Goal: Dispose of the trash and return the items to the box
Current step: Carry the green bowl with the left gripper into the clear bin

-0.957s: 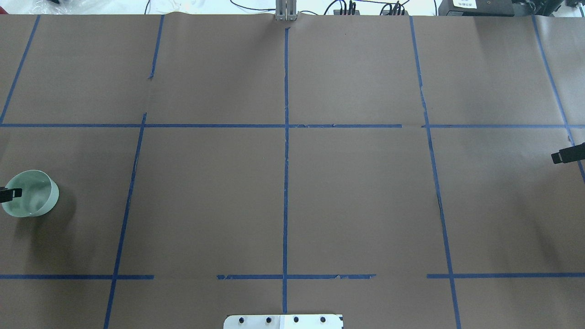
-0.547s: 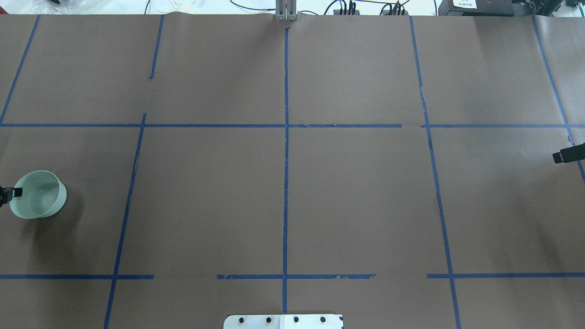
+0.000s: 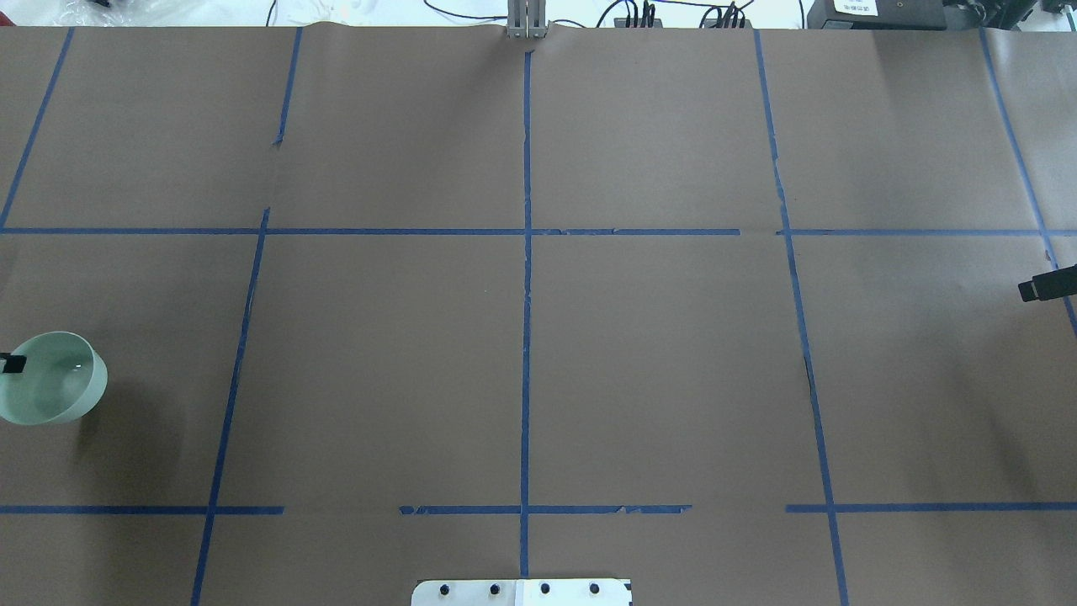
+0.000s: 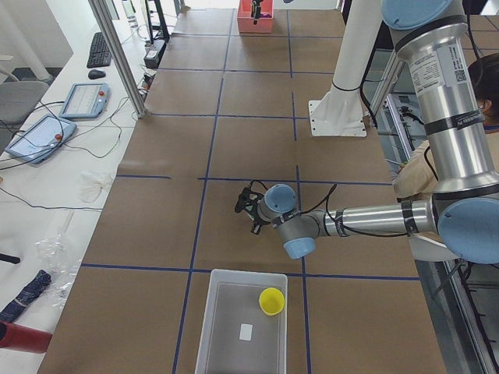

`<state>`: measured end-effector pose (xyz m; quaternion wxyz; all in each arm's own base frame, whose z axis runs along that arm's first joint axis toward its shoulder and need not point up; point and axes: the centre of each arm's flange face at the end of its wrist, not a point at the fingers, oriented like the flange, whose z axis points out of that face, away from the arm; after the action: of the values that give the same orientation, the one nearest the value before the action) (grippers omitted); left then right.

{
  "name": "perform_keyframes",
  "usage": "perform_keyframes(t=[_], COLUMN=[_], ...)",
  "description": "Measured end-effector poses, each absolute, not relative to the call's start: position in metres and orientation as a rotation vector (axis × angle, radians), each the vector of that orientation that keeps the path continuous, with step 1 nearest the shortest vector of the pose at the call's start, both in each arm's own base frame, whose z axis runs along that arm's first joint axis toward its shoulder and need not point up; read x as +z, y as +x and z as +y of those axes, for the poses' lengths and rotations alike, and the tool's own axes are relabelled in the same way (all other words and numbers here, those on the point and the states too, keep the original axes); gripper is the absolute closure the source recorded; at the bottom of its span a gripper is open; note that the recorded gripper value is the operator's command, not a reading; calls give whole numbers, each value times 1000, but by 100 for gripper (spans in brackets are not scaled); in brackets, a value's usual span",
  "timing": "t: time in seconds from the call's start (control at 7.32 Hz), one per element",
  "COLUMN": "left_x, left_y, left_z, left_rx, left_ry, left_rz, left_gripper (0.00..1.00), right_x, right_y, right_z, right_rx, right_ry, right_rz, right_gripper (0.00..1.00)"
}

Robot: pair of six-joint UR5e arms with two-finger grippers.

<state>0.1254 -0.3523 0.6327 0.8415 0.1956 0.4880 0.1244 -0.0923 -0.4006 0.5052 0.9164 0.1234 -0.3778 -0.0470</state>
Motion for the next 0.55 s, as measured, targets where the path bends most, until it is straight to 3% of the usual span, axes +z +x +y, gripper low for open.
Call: perform_keyframes(t=[0.55], left_x=[642], left_y=[10], left_z=[-393], left_rx=[398], left_ry=[490], left_rz=[913], left_gripper=[100], right_x=[507], right_y=[-92], right_z=[-401], right_rx=[-96], right_ry=[252], right_rz=[-776], right_gripper=[0])
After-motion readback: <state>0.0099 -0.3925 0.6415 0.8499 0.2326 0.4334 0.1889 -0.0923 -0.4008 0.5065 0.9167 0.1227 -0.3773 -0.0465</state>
